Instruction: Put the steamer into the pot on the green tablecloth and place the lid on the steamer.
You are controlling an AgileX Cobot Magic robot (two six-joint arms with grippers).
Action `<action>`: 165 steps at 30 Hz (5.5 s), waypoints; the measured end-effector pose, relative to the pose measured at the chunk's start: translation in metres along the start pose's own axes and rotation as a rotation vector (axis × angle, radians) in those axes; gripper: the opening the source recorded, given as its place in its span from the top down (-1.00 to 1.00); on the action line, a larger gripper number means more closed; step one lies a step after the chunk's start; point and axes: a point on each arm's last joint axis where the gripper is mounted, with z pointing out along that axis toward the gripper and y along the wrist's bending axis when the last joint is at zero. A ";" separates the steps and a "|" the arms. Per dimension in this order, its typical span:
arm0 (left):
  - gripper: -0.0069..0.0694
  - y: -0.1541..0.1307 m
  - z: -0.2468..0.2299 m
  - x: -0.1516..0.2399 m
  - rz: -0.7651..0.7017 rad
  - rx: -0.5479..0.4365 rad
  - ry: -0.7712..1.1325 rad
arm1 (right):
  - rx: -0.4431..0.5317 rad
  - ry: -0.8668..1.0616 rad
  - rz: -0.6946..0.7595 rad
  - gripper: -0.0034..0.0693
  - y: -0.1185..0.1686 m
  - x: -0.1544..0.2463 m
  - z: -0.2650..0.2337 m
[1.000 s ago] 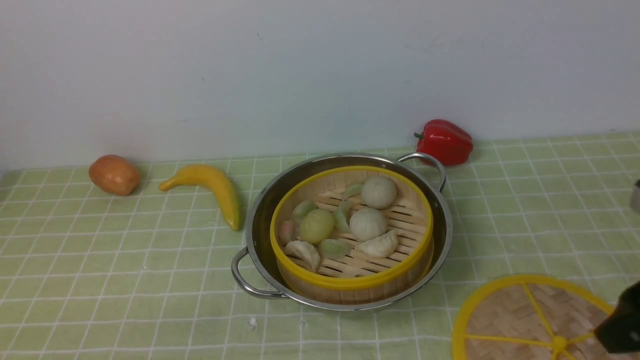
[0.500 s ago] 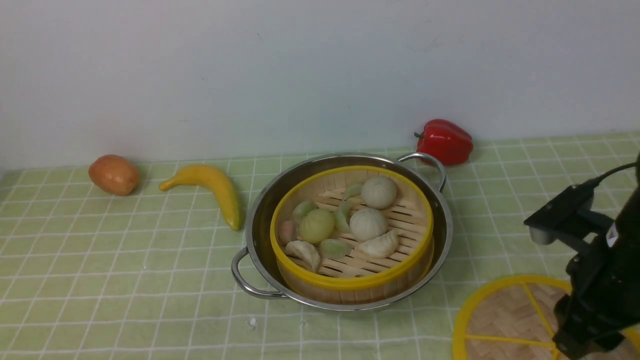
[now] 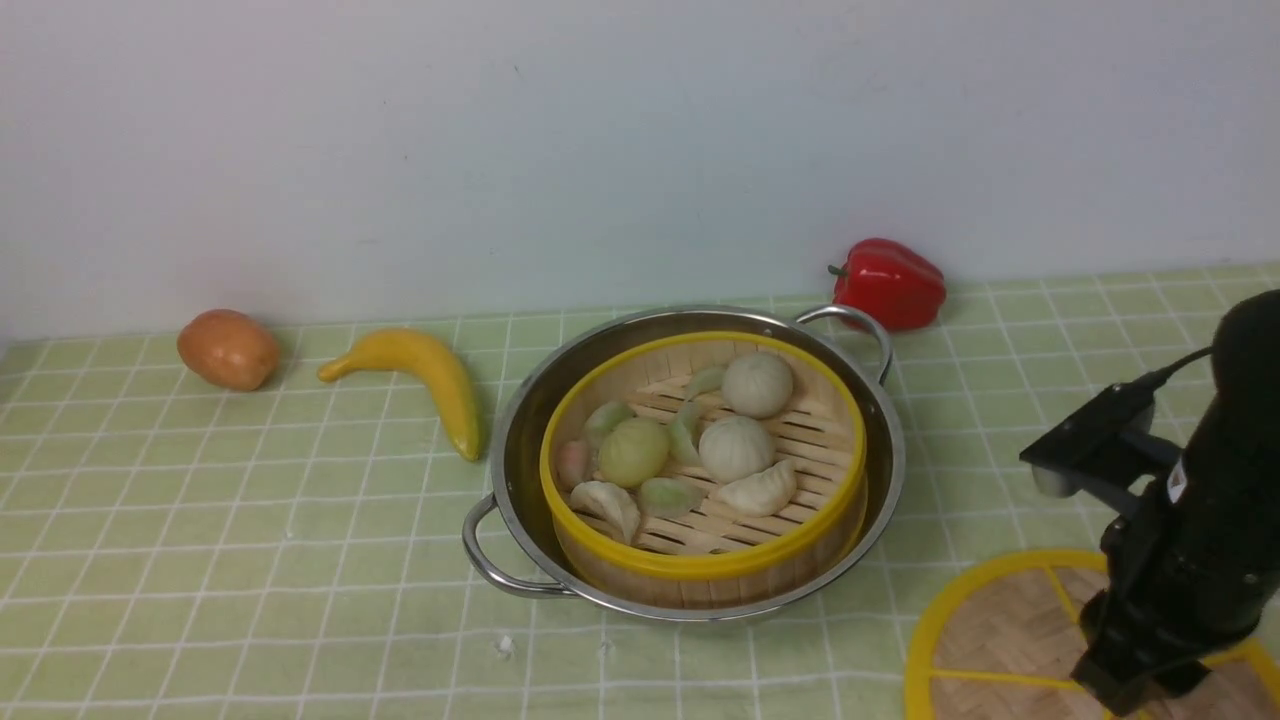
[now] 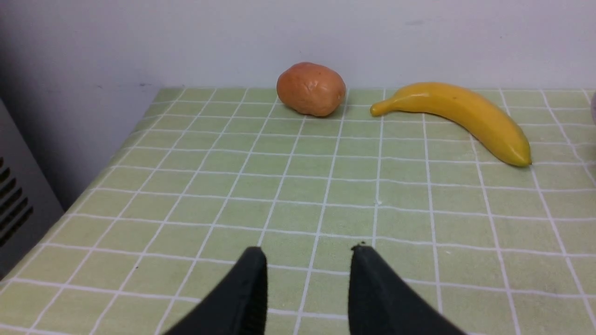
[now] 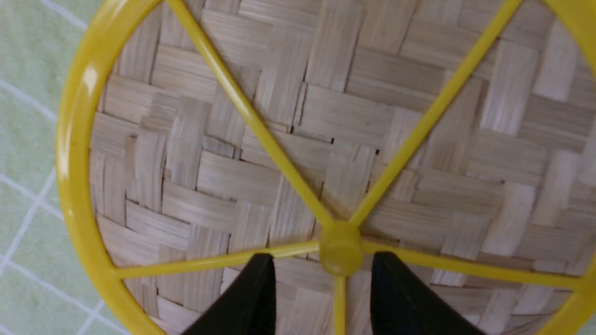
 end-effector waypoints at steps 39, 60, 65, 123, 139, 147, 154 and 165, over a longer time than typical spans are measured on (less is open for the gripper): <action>0.18 0.000 0.000 0.000 0.000 0.000 0.000 | 0.104 -0.372 -0.064 0.51 0.013 -0.033 -0.134; 0.18 0.000 0.000 0.000 0.002 0.000 0.000 | 0.067 -0.459 -0.422 0.51 0.095 -0.171 -0.096; 0.18 0.000 0.000 0.000 0.004 0.000 0.000 | 0.064 -0.438 -0.423 0.51 0.095 -0.177 -0.086; 0.18 0.000 0.000 0.000 0.011 0.000 0.000 | 0.107 -0.560 -0.482 -0.54 0.095 -0.196 -0.079; 0.18 0.000 0.000 0.000 0.011 0.000 0.000 | 0.124 -0.982 -0.314 -0.36 0.095 -0.097 -0.254; 0.18 0.000 0.000 0.000 0.011 0.000 0.000 | -0.034 -1.010 -0.230 0.00 0.103 -0.089 -0.261; 0.18 0.000 0.000 0.000 0.011 0.000 0.000 | -0.085 -0.990 -0.224 0.19 0.107 -0.088 -0.259; 0.18 0.000 0.000 0.000 0.011 0.000 0.000 | 0.024 -0.901 -0.059 0.25 0.078 0.028 -0.183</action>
